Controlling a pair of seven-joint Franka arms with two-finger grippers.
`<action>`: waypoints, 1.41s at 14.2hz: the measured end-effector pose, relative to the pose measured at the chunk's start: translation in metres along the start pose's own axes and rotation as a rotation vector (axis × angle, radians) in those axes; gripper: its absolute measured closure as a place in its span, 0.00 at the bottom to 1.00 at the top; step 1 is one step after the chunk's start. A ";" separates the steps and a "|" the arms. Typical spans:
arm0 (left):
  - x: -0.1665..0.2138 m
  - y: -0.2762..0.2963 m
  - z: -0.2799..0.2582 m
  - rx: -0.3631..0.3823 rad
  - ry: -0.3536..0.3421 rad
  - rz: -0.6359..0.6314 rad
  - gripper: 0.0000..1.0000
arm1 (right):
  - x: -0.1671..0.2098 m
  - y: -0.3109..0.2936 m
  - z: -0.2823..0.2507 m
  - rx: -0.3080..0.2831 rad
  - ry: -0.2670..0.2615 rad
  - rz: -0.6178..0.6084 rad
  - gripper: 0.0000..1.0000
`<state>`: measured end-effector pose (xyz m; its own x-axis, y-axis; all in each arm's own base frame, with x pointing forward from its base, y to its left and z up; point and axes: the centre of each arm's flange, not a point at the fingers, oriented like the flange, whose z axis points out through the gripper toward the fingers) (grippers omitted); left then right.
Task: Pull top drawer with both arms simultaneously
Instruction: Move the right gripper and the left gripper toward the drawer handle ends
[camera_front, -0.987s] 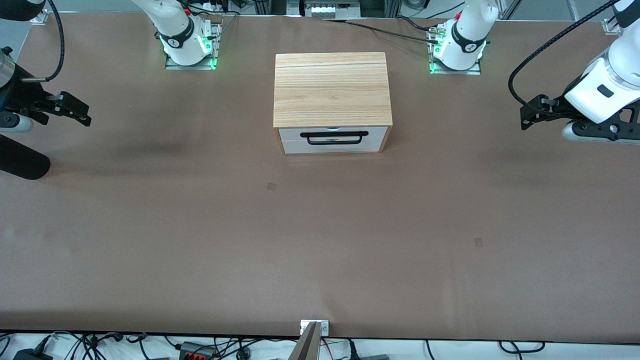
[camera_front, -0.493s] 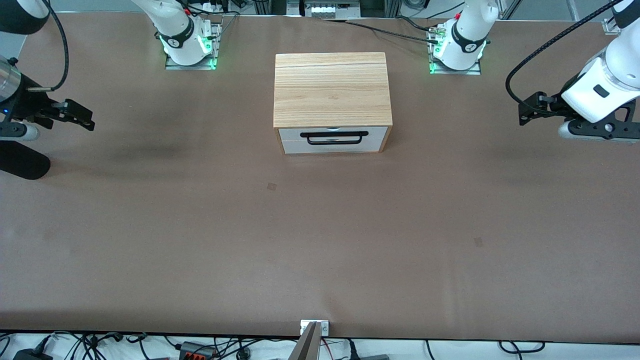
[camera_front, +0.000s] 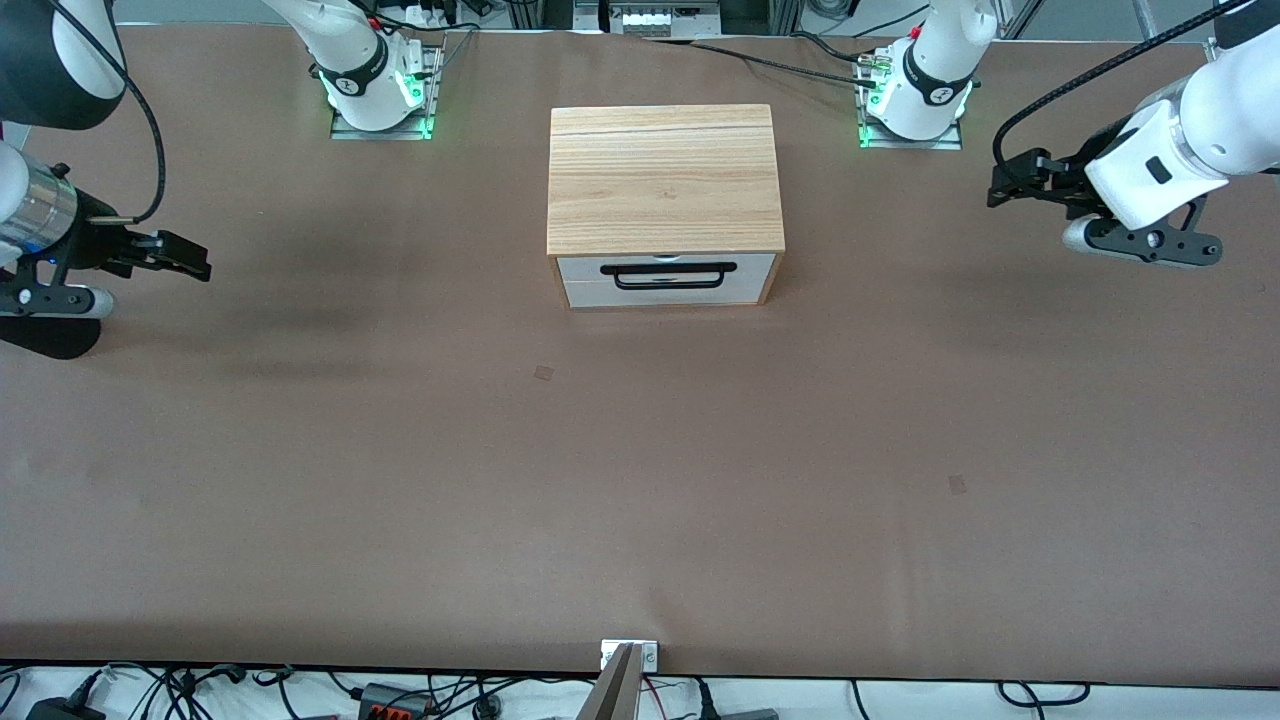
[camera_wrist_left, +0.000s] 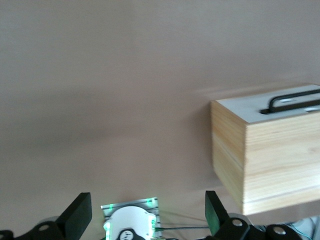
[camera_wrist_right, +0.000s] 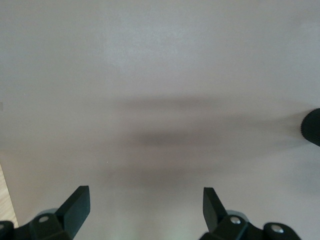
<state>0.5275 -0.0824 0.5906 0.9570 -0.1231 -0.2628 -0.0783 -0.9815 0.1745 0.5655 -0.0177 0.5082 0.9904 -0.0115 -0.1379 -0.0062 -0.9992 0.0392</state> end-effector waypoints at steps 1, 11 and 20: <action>0.000 0.006 0.001 -0.031 -0.005 0.010 0.00 | 0.004 -0.005 0.008 -0.001 -0.015 -0.009 0.00; -0.001 0.030 0.044 -0.116 -0.254 0.072 0.00 | 0.065 -0.094 0.061 0.095 -0.066 -0.115 0.00; 0.058 0.064 0.135 -0.494 -0.239 0.168 0.00 | 0.090 -0.169 0.127 0.505 -0.146 -0.040 0.00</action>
<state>0.5405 -0.1727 0.4580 0.8487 -0.3570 -0.3903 -0.0287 -0.7679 0.6400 0.6378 0.1452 0.3632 0.9619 0.0575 -0.2674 -0.0705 -0.8925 -0.4456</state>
